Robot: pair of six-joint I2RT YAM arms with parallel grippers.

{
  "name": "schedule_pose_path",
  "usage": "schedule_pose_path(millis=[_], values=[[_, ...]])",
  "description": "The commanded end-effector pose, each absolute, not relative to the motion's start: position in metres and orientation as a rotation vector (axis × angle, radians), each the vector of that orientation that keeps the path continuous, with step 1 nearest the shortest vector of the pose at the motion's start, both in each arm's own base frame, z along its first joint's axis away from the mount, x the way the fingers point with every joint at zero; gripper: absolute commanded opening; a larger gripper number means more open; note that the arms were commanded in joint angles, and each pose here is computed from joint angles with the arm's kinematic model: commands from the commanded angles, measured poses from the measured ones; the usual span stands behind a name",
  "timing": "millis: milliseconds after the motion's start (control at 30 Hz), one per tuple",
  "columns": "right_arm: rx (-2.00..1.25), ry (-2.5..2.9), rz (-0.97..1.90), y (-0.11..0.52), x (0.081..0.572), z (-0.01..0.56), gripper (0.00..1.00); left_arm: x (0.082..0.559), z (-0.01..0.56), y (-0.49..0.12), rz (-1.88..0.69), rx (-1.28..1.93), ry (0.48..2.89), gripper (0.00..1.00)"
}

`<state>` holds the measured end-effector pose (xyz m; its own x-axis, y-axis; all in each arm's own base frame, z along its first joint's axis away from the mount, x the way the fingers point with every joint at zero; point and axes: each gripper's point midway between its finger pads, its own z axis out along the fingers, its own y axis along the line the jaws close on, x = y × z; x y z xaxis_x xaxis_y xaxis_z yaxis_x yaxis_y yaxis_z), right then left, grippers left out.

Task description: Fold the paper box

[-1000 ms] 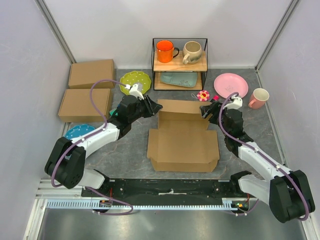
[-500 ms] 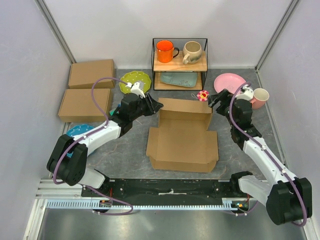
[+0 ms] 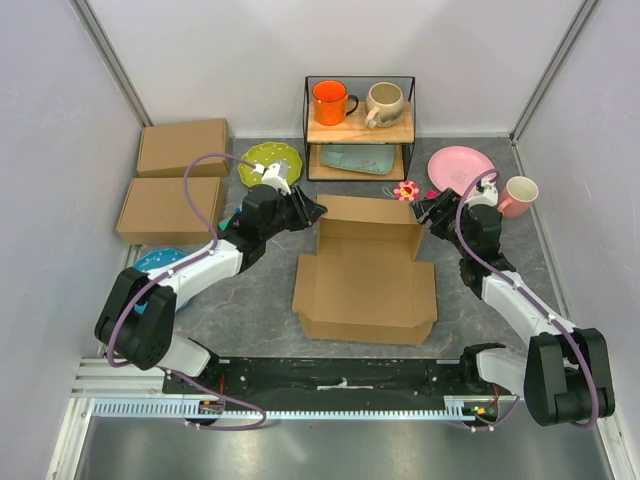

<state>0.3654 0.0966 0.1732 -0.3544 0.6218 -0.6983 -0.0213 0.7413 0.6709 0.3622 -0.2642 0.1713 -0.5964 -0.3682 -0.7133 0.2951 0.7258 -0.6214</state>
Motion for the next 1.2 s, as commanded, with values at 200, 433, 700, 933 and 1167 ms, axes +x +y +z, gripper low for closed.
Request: schedule_pose_path(millis=[200, 433, 700, 933, 1167], values=[[0.490, 1.897, 0.667, 0.090, 0.355, 0.128, 0.67, 0.338, 0.113, -0.228, -0.695, -0.071, 2.252, 0.50], [0.482, 1.929, 0.663, 0.092, 0.351, 0.119, 0.65, 0.350, 0.163, -0.241, -0.855, -0.073, 2.130, 0.65], [0.459, 1.953, 0.650, 0.091, 0.344, 0.111, 0.64, 0.357, 0.200, -0.254, -1.002, -0.068, 2.018, 0.66], [0.446, 1.967, 0.639, 0.091, 0.340, 0.105, 0.63, 0.354, 0.221, -0.262, -1.124, -0.056, 1.902, 0.67], [0.442, 1.963, 0.636, 0.090, 0.340, 0.108, 0.62, 0.360, 0.169, -0.267, -1.069, -0.057, 2.087, 0.51]])
